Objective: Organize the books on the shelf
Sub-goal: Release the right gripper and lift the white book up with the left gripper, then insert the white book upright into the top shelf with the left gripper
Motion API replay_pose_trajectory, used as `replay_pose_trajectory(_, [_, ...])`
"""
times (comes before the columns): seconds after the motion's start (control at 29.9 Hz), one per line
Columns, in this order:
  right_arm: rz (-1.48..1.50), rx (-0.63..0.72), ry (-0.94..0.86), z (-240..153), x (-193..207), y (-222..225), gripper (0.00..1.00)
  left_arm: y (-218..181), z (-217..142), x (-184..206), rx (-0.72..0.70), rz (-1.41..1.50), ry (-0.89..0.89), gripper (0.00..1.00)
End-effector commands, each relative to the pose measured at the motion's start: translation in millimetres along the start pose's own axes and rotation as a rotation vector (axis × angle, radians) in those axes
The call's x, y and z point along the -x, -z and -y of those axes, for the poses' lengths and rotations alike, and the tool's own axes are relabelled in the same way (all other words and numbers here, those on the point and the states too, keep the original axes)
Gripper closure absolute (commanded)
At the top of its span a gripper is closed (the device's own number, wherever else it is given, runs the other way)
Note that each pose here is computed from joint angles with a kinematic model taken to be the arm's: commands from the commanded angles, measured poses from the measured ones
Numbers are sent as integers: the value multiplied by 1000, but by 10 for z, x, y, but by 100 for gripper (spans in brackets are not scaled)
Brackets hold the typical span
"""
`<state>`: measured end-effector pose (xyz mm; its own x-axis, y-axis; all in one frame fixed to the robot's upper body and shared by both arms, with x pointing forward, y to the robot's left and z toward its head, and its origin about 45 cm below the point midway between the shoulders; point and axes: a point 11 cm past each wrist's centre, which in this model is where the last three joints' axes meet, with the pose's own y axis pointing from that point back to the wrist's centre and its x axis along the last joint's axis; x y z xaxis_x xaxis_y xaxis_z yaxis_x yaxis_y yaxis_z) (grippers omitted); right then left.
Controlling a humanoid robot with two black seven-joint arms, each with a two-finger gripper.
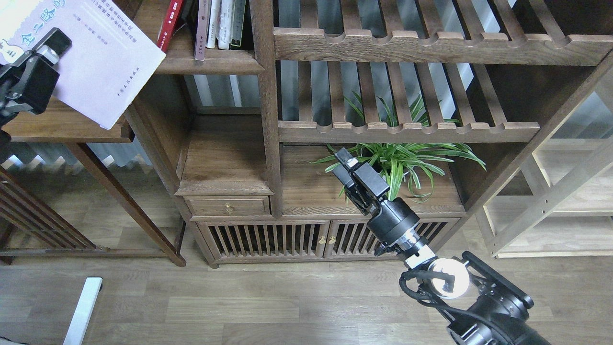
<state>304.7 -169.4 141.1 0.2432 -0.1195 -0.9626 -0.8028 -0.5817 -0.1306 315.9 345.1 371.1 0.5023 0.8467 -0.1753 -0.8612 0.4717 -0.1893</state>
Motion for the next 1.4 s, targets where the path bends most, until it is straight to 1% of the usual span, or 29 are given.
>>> replay_pose_trajectory(0.0, [0,2,0,1,0,-6,14,-1,-1,-6,-3,3,-1,100])
replay_pose_trajectory(0.13, [1,4,1,3,4,-12,14,-27,10,-38,-9,10,-9,100])
replay_pose_trajectory(0.3, [2,6,5,12,13,-20,14,-147,143,-104,-11,33,-8,100])
replay_pose_trajectory(0.64, [-1,-1,7,13,21,8,14,-60,237,-188,-42,-11,-64,100])
replay_pose_trajectory(0.9, [-1,-1,7,13,21,8,14,-133,357,-242,-66,31,-88,100])
replay_pose_trajectory(1.07, [-1,-3,7,14,22,13,14,-199,530,-237,-83,32,-117,100])
replay_pose_trajectory(1.37, [-2,-8,2,-6,10,26,14,-314,946,-225,-94,44,-93,100])
